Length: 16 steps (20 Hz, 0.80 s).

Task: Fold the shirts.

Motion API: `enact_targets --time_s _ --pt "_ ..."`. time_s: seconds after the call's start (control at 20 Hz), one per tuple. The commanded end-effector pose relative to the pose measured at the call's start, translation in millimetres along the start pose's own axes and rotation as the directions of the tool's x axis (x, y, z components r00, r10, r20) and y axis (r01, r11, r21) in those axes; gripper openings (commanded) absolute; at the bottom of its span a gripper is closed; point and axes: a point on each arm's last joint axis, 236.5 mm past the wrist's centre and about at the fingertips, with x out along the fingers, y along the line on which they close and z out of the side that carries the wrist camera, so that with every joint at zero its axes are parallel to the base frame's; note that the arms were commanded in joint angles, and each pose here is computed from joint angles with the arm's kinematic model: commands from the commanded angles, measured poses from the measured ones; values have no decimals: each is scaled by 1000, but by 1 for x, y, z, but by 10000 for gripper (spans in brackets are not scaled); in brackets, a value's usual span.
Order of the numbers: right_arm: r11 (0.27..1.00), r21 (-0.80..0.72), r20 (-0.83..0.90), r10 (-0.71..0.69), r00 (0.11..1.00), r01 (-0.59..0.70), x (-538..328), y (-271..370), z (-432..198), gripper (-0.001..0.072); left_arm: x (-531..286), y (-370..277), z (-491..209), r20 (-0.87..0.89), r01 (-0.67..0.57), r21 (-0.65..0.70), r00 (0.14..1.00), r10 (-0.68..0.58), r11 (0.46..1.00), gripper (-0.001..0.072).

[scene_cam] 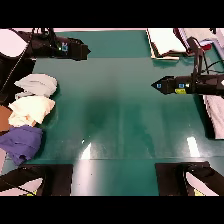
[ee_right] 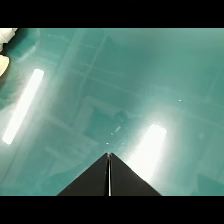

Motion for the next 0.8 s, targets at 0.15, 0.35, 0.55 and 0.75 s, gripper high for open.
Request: enact_targets --time_s 0.15,0.35,0.55,0.75 --pt "1000 0 4 0 1000 0 0 0 1 16 0 0 1 3 -1 0 1000 1 1000 30" --pt "1000 0 6 0 1000 0 0 0 1 16 0 0 1 3 -1 0 1000 1 1000 30" --pt "1000 0 6 0 1000 0 0 0 1 16 0 -2 1 4 10 -17 1000 -10 1000 30" --pt "1000 0 6 0 1000 0 0 0 1 16 -3 24 16 66 -98 83 993 93 992 32"
